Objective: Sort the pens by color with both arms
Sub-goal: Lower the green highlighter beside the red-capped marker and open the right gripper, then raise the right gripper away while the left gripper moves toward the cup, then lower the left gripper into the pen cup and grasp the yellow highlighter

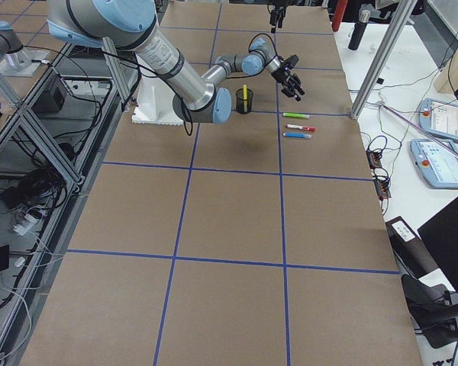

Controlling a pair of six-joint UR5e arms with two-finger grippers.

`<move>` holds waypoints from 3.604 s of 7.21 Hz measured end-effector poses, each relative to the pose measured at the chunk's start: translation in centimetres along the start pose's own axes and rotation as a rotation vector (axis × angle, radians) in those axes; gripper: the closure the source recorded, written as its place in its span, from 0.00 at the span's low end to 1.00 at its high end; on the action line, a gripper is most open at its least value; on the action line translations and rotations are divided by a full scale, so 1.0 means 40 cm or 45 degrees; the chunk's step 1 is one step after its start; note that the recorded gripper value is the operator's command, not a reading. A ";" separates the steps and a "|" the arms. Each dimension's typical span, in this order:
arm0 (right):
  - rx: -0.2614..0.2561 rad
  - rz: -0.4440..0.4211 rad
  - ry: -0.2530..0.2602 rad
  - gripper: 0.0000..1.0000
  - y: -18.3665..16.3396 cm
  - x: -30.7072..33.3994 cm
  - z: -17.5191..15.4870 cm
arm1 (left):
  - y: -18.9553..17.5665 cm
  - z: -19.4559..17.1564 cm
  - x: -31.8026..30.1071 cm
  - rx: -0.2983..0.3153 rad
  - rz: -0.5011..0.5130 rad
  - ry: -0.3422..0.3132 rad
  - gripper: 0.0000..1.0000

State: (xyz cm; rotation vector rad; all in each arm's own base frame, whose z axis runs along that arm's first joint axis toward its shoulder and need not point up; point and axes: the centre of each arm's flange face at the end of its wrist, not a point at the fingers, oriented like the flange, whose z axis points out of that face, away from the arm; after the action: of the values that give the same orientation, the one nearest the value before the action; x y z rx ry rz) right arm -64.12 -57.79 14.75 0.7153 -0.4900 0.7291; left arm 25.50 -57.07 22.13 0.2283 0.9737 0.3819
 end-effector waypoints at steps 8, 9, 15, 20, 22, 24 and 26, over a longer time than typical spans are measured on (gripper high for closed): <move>-0.973 -0.166 -0.179 0.01 -0.390 0.260 0.097 | -0.021 0.026 0.182 -0.015 -0.190 0.058 0.01; -1.069 -0.257 -0.195 0.01 -0.430 0.346 0.079 | -0.022 0.063 0.237 -0.049 -0.202 0.072 0.01; -1.272 -0.542 -0.194 0.01 -0.489 0.635 -0.034 | -0.078 0.333 0.486 -0.314 -0.200 0.087 0.29; -1.266 -0.581 -0.238 0.01 -0.479 0.693 -0.065 | -0.032 0.480 0.541 -0.438 -0.198 0.054 0.35; -1.271 -0.587 -0.240 0.01 -0.470 0.691 -0.067 | -0.017 0.510 0.557 -0.460 -0.194 0.046 0.40; -1.271 -0.590 -0.241 0.01 -0.467 0.689 -0.069 | -0.014 0.525 0.558 -0.467 -0.193 0.043 0.47; -1.273 -0.591 -0.240 0.01 -0.465 0.688 -0.069 | -0.017 0.532 0.558 -0.469 -0.193 0.042 0.58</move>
State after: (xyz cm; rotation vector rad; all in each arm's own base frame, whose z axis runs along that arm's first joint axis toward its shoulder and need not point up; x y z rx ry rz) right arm -31.93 -53.93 22.49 -0.0631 -0.7400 -0.0684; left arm 54.70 -48.85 16.58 -0.1855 0.9280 0.4193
